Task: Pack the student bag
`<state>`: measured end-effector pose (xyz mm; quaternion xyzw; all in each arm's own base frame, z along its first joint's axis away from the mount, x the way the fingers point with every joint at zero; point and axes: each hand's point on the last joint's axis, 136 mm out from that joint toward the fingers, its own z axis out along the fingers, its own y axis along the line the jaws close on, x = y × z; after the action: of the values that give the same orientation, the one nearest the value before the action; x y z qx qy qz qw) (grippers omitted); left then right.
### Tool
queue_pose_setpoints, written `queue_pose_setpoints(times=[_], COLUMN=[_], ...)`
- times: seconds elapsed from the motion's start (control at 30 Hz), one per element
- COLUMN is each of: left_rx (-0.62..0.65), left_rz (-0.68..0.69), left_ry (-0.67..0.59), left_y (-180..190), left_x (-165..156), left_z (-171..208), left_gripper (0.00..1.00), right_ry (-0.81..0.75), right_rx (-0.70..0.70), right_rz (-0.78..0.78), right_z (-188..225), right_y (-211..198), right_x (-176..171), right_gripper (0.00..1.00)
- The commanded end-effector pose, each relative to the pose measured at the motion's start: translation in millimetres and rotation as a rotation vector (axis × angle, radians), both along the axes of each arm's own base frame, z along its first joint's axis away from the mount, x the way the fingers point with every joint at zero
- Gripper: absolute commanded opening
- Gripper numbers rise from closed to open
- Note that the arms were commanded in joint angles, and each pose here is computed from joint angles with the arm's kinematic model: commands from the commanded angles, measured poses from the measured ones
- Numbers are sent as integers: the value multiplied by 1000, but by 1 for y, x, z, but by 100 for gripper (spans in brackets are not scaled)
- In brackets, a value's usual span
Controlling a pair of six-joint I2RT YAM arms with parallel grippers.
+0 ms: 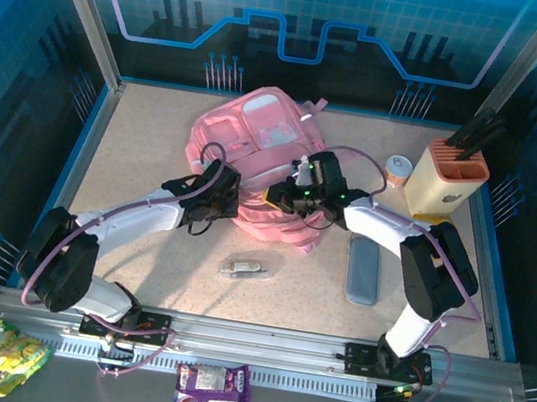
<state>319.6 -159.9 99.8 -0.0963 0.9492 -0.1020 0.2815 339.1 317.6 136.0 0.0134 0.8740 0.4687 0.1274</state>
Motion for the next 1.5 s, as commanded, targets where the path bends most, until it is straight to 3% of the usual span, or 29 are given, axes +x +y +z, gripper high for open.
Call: queue_pose_setpoints(times=[0.0, 0.4, 0.53, 0.6, 0.63, 0.7, 0.8, 0.93, 1.13, 1.3, 1.47], left_rx=[163, 108, 37, -13, -21, -24, -25, -99, -154, -189, -221], left_rz=[85, 184, 164, 154, 161, 162, 151, 102, -2, -49, -95], left_ry=[71, 23, 26, 32, 48, 77, 81, 36, -9, -34, -66], left_y=[42, 96, 85, 77, 77, 77, 72, 47, -5, -43, -71], left_x=[-24, 29, 35, 32, 28, 19, -1, -20, -36, -42, -44], left_z=[-15, -14, -16, -20, -23, -25, -20, -6, 12, 17, 23], left_gripper=[0, 0, 0, 0, 5, 24, 43, 56, 67, 76, 91], right_ry=[-94, -48, -70, -80, -79, -75, -72, -63, 7, 138, 231], right_rx=[9, 16, 35, 19, 11, -18, -159, -432, -832, -907, -879], right_rz=[24, 68, 82, 85, 87, 89, 51, -49, -274, -390, -449], right_z=[29, 18, 24, 24, 23, 22, 13, -3, -14, -41, -65], right_y=[-26, -47, -37, -36, -37, -43, -69, -124, -220, -261, -273], right_x=[15, 14, 9, 6, 2, -6, -25, -51, -90, -121, -138], right_gripper=[0, 0, 0, 16, 26, 42, 63, 81, 99, 100, 100])
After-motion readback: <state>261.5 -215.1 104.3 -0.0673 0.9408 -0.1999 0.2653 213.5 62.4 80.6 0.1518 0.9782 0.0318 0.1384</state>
